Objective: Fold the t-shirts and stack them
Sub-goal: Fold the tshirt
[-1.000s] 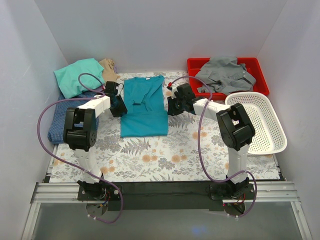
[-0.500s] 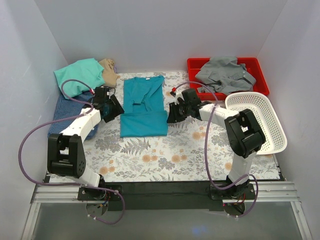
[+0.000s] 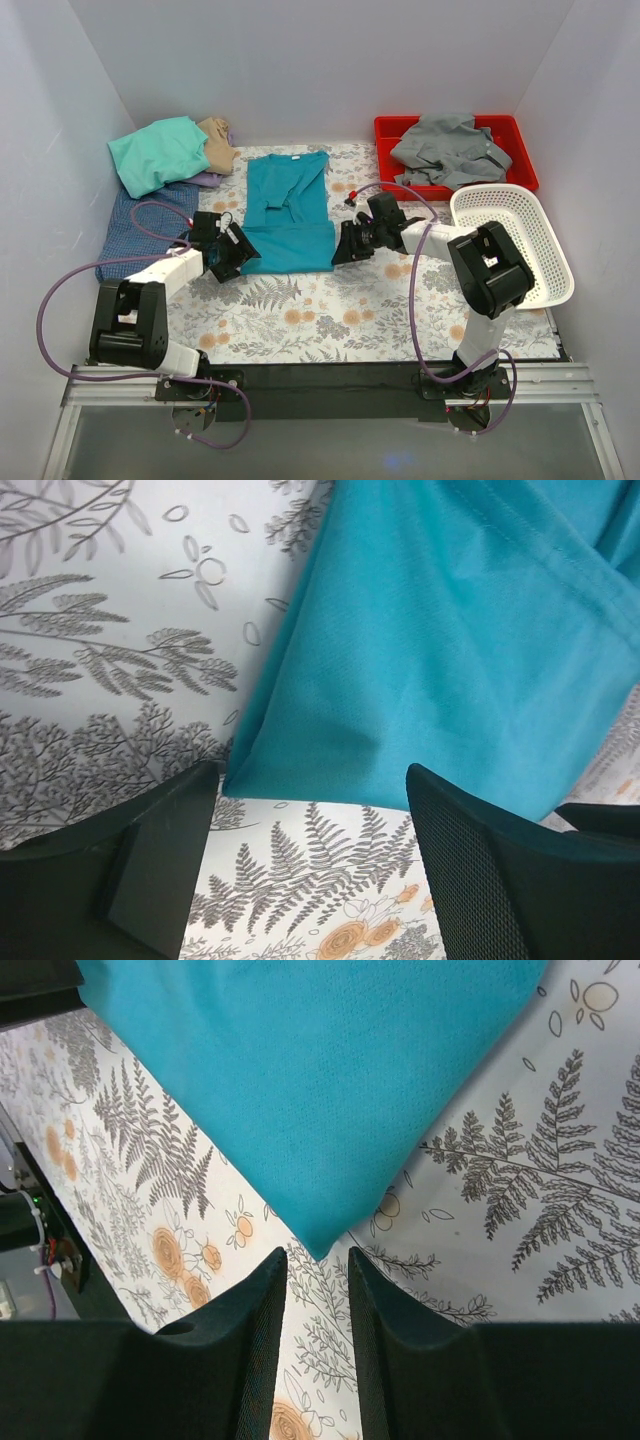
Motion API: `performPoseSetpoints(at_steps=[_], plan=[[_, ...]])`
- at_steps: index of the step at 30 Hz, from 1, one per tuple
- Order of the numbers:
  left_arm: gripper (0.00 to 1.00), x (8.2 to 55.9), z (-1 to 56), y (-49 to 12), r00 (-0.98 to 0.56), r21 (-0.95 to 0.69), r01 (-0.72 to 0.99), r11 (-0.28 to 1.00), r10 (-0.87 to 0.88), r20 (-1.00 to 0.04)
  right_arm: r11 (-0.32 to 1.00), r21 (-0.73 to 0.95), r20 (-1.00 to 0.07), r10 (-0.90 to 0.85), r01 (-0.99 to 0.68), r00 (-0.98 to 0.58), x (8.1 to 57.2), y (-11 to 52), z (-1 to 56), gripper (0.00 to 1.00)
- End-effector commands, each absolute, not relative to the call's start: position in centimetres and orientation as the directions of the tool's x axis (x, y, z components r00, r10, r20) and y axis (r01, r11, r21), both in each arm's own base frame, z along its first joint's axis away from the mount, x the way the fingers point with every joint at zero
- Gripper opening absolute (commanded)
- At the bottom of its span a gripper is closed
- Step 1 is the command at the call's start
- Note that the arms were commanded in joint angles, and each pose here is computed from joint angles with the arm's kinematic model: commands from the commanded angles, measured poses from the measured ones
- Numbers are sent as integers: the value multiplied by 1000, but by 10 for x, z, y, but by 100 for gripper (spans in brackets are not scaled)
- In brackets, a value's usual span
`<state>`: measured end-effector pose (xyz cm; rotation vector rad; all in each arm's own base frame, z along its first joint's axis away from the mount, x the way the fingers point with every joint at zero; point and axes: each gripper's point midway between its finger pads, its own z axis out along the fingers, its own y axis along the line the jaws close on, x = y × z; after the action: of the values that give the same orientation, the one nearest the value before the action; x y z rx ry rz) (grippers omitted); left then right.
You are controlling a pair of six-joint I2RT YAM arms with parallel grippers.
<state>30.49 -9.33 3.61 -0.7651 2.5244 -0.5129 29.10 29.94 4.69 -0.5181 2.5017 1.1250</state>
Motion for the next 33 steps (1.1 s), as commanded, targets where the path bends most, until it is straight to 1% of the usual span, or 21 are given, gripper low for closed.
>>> performPoseSetpoints(at_steps=[1, 7, 8, 11, 12, 15, 19, 20, 22, 23, 24, 25, 26, 27, 32, 33], plan=[[75, 307, 31, -98, -743, -499, -410, 763, -597, -303, 578, 676, -463, -148, -457, -874, 298, 310, 56, 38], [72, 305, 20, -106, -754, -531, -400, 747, -598, -273, 584, 716, -397, -111, -383, -911, 298, 317, 42, 38], [70, 304, 20, -107, -754, -535, -399, 745, -598, -270, 606, 705, -393, -97, -368, -914, 300, 316, 38, 38], [69, 298, 15, -108, -758, -535, -403, 742, -598, -258, 649, 676, -390, -85, -348, -917, 299, 312, 30, 45], [69, 297, 15, -108, -760, -537, -402, 741, -598, -256, 657, 671, -388, -85, -344, -918, 298, 311, 28, 54], [68, 294, 13, -108, -761, -534, -405, 742, -598, -252, 670, 659, -384, -89, -341, -919, 297, 308, 22, 59], [66, 293, 12, -108, -764, -537, -401, 743, -594, -252, 688, 655, -352, -88, -313, -932, 296, 307, 7, 59], [63, 293, 12, -109, -766, -540, -397, 742, -592, -250, 682, 661, -345, -93, -312, -934, 295, 309, 6, 57], [48, 292, 12, -112, -773, -550, -390, 739, -587, -240, 679, 669, -328, -93, -301, -940, 295, 311, 1, 49], [38, 291, 11, -113, -775, -553, -389, 737, -586, -235, 678, 672, -322, -94, -298, -942, 295, 311, 0, 44], [14, 291, 11, -116, -782, -566, -381, 731, -581, -226, 678, 672, -324, -95, -300, -941, 295, 312, -1, 26], [6, 290, 10, -117, -784, -568, -381, 729, -581, -219, 674, 674, -332, -90, -303, -939, 296, 312, 1, 16], [0, 290, 10, -118, -787, -572, -380, 727, -579, -214, 664, 680, -336, -96, -312, -937, 296, 313, 3, 8], [0, 289, 9, -119, -790, -573, -379, 727, -576, -208, 654, 684, -342, -103, -322, -934, 296, 315, 5, 1], [0, 284, 21, -125, -805, -608, -340, 718, -556, -206, 614, 692, -401, -112, -380, -909, 288, 314, 31, 1], [0, 280, 23, -126, -809, -609, -342, 716, -553, -197, 617, 692, -392, -116, -375, -913, 280, 309, 30, 1]])
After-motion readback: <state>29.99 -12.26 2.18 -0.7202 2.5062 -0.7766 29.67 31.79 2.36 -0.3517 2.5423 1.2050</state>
